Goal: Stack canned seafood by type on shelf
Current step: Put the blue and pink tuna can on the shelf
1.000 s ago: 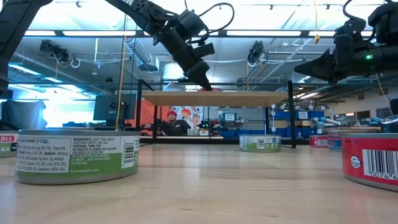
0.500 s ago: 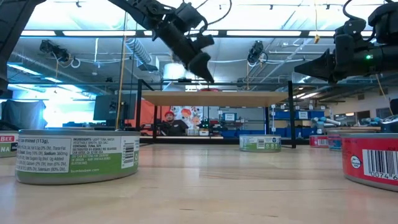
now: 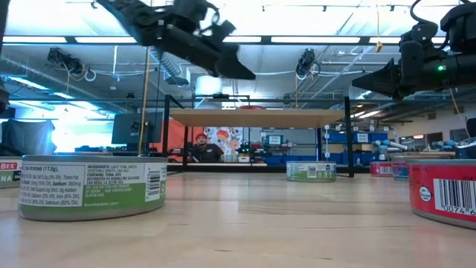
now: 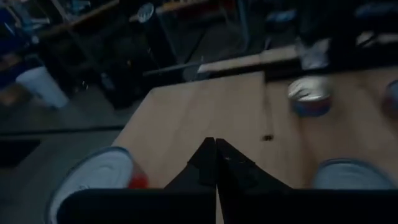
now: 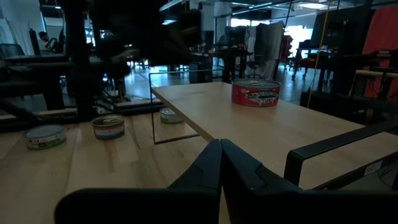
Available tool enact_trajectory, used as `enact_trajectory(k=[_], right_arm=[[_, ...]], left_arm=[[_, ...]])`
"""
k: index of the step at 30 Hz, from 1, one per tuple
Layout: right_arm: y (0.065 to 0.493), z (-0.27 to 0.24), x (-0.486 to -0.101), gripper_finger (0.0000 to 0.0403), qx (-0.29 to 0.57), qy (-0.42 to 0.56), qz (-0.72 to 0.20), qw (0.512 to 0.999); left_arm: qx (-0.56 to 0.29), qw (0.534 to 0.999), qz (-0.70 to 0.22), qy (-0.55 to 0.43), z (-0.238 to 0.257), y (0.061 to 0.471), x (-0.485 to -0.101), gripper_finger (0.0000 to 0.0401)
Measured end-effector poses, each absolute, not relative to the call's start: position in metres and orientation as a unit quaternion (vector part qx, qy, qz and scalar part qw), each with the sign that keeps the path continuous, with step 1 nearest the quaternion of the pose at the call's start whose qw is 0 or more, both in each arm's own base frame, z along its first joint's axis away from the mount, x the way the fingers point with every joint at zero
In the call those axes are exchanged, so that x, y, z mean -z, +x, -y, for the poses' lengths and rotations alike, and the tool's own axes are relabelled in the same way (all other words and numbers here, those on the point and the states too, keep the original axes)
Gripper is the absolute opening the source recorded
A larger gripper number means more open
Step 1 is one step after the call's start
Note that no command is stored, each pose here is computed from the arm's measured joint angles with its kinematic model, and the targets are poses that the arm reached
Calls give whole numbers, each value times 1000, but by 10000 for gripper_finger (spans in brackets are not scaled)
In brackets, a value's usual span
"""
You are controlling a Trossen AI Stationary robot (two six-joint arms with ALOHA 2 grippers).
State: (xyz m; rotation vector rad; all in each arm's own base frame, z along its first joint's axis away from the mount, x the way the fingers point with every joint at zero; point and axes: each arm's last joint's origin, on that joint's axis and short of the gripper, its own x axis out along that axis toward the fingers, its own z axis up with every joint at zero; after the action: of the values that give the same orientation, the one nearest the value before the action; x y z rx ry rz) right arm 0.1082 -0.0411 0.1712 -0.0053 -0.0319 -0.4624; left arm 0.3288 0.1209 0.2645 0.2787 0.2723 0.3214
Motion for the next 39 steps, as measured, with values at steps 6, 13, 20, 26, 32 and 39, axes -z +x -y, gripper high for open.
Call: enact_trajectory(k=[6, 13, 20, 26, 32, 39], right_arm=[[108, 41, -171, 19, 228, -3, 16, 973], [108, 41, -171, 19, 228, -3, 16, 974], [108, 41, -171, 19, 228, -3, 16, 973], [108, 41, -171, 19, 229, -3, 16, 973], [108, 41, -171, 19, 230, -3, 16, 973], [108, 41, -171, 19, 230, -3, 16, 973]], left_arm=[[-141, 983, -58, 106, -87, 295, -249, 1], [-118, 989, 36, 79, -60, 264, -228, 1], [-84, 992, 65, 62, -44, 241, -205, 3], [-61, 997, 48, 27, -39, 232, -191, 3], [-17, 998, 50, 17, -37, 233, -191, 4], [-3, 999, 49, 18, -36, 233, -191, 4]])
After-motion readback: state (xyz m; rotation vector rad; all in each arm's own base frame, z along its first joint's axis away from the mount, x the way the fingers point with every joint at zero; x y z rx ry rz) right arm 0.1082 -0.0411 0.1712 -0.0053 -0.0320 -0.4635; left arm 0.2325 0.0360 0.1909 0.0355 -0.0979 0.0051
